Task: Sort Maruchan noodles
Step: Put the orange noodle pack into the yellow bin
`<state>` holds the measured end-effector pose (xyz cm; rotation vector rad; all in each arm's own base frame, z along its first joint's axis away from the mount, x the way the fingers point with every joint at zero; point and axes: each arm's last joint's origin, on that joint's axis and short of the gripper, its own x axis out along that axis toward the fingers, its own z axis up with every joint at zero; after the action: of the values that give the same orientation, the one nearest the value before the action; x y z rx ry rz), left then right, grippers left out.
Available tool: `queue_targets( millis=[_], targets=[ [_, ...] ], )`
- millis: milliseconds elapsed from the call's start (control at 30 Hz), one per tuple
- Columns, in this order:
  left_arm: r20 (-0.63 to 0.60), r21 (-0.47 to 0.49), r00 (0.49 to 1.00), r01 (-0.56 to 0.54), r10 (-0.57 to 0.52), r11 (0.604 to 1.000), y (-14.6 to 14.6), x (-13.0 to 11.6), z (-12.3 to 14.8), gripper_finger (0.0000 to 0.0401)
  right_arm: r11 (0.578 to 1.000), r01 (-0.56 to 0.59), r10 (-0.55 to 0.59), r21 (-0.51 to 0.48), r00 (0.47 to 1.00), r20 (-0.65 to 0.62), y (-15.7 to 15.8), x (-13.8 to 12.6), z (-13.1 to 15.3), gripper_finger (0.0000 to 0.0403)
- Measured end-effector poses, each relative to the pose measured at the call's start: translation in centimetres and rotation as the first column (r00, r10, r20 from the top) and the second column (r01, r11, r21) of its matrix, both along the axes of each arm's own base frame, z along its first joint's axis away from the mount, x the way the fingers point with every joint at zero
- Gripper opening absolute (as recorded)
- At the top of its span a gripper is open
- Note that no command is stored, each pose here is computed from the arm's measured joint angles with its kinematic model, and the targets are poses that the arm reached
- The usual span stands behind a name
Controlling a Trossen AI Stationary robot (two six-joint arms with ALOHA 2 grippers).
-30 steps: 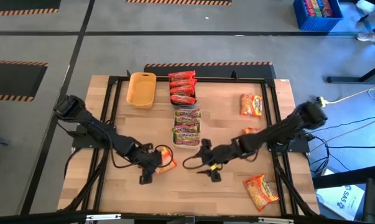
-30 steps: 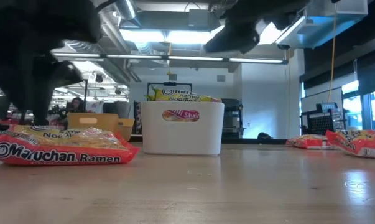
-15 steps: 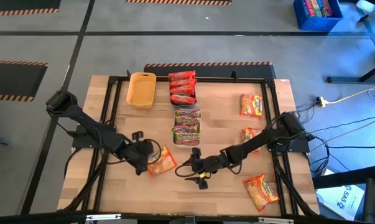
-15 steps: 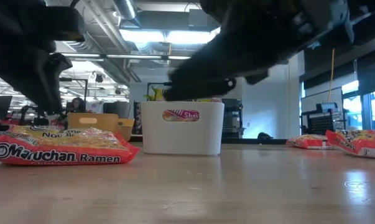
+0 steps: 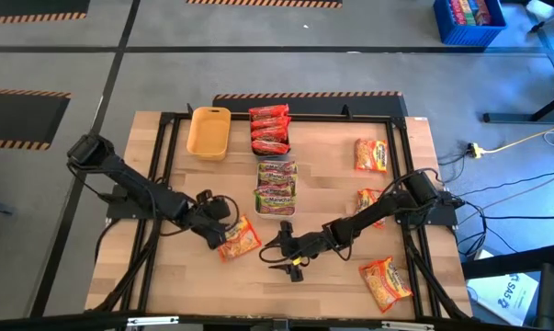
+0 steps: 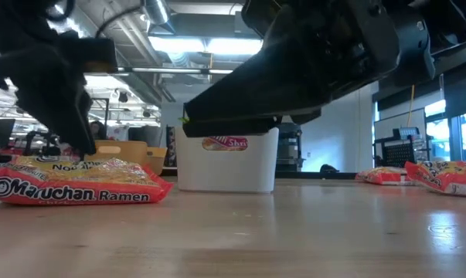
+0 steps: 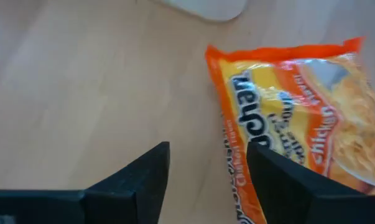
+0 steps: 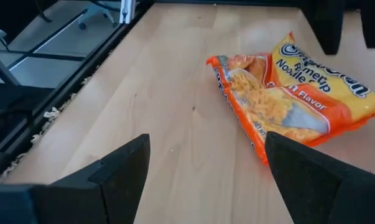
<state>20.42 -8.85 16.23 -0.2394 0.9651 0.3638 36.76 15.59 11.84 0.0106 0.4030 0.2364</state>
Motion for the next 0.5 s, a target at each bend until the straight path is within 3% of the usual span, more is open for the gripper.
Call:
queue_targets(
  millis=[133, 267, 500],
  targets=[
    [0.015, -0.151, 1.000, 0.015, -0.013, 0.988, 0.6, 0.1, -1.3, 0.0213, 1.000, -0.003, 0.003, -0.003, 1.000, 0.007, 0.0, 0.0, 0.1, 0.0303],
    [0.060, -0.302, 0.998, 0.054, -0.037, 0.952, 1.2, 0.2, -2.5, 0.0211, 1.000, -0.007, 0.007, -0.015, 1.000, 0.009, 0.0, 0.0, 0.1, 0.0303],
    [0.126, -0.453, 0.990, 0.117, -0.067, 0.884, 2.0, 0.3, -3.2, 0.0211, 1.000, -0.007, 0.008, -0.015, 1.000, 0.009, 0.0, 0.0, 0.1, 0.0303]
  ],
)
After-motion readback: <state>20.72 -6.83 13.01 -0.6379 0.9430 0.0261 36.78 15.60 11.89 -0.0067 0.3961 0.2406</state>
